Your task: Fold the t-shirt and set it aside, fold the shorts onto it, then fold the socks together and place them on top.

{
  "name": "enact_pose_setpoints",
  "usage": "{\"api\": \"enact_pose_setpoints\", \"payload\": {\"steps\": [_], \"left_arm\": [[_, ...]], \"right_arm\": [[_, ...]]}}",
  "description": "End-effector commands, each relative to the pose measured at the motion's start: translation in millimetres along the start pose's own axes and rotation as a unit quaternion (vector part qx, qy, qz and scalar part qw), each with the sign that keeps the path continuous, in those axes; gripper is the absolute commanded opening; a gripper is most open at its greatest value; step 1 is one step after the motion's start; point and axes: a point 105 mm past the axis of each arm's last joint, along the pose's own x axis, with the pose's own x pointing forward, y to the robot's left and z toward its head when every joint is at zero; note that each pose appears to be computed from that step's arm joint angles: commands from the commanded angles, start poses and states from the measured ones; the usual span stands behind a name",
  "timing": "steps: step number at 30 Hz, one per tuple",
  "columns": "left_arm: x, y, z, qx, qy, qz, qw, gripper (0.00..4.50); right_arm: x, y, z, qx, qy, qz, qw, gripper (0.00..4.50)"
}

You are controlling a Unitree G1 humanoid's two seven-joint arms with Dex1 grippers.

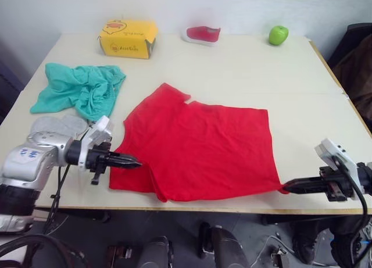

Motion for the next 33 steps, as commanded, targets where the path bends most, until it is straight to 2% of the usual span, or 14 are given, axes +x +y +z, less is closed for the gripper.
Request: {"api": "enact_pose_setpoints", "payload": {"steps": [1,3,9,13,19,25,33], "left_arm": [[-5,17,-1,0.005,0.002,0.040,0.999,0.01],[-6,26,-6,0.004,0.004,0.059,0.998,0.01],[-10,38,-14,0.000,-0.001,0.094,0.996,0.01],[-16,41,-17,-0.009,-0.007,0.107,0.994,0.01],[-30,37,-11,-0.020,-0.041,0.122,0.991,0.01],[-34,36,-21,-0.019,-0.024,0.132,0.991,0.01],[-22,42,-22,-0.021,-0.010,0.142,0.990,0.01]], "right_arm": [[8,-7,2,0.043,-0.008,-0.002,0.999,0.00],[14,-13,3,0.067,-0.017,-0.007,0.998,0.00],[19,-20,0,0.066,-0.010,-0.017,0.998,0.00],[15,-25,2,0.063,-0.011,-0.023,0.998,0.00],[8,-31,1,0.048,0.011,-0.028,0.998,0.00],[7,-37,-2,0.035,0.027,-0.031,0.999,0.00],[12,-43,9,0.015,0.020,-0.037,0.999,0.00]]}}
